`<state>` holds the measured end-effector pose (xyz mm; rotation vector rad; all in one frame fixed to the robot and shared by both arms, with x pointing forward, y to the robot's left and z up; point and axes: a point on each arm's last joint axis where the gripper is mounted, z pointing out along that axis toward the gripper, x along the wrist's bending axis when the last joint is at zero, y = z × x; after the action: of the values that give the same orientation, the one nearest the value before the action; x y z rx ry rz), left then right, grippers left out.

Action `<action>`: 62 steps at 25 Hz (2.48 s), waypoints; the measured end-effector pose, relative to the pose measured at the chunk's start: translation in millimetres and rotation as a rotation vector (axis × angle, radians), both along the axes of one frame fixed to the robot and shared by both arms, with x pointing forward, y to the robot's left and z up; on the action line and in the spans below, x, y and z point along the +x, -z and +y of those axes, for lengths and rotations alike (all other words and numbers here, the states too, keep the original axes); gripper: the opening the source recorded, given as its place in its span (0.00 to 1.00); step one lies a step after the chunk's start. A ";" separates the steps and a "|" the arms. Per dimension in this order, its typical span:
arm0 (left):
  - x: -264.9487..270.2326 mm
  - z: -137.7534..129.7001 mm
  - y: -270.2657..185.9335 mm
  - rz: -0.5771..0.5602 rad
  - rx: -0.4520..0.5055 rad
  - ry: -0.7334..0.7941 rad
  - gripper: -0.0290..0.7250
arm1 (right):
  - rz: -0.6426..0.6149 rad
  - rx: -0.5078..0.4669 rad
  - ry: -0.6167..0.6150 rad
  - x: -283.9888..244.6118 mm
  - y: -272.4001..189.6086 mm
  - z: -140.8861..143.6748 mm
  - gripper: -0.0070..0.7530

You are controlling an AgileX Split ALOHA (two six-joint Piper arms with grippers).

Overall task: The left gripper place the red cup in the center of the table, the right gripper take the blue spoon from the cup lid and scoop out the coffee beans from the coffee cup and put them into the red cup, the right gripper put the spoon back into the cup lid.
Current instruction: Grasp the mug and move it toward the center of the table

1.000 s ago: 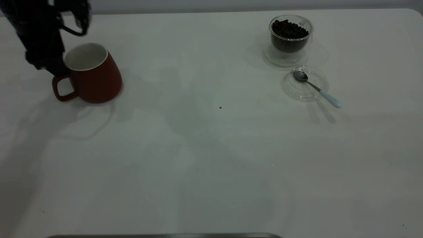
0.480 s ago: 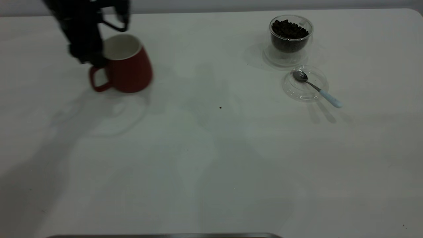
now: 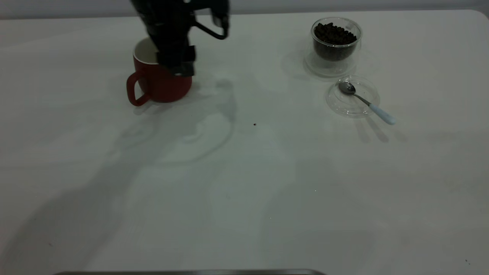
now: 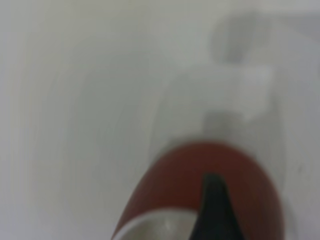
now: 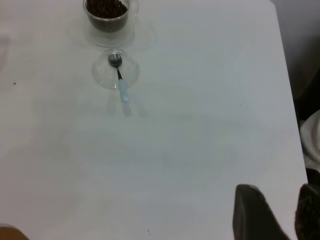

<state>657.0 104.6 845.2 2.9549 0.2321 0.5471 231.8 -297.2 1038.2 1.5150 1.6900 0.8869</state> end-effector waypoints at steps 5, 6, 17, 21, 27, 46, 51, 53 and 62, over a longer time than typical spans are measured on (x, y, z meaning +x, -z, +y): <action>-0.2 -2.4 -5.7 0.042 0.024 -0.022 0.82 | 0.000 0.000 0.000 0.0 0.0 0.0 0.33; -0.4 -0.8 -7.0 0.054 0.036 -0.025 0.82 | 0.000 0.000 0.000 0.0 0.0 0.0 0.33; 16.3 45.8 -51.8 -0.007 0.108 -0.076 0.82 | 0.000 0.000 0.000 0.0 0.0 0.0 0.33; 25.3 79.3 -51.6 0.005 0.133 -0.123 0.82 | 0.000 0.000 0.000 0.0 0.0 0.0 0.33; 29.0 96.2 -37.2 0.037 0.183 -0.064 0.82 | 0.000 0.000 0.000 0.0 0.0 0.0 0.33; 27.2 71.5 26.5 0.058 0.161 0.028 0.82 | 0.000 0.000 0.000 0.0 0.0 0.0 0.33; 18.3 36.5 27.0 0.042 0.103 0.061 0.82 | 0.000 0.000 0.000 0.0 0.0 0.0 0.33; 14.0 22.4 26.7 0.033 0.086 0.081 0.82 | 0.000 0.000 0.000 0.0 0.0 0.0 0.33; 4.9 -0.7 11.1 0.032 0.032 0.046 0.82 | 0.000 0.000 0.000 0.0 0.0 0.0 0.33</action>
<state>661.9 103.9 834.1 2.9931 0.1600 0.5032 231.8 -297.2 1038.2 1.5150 1.6900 0.8869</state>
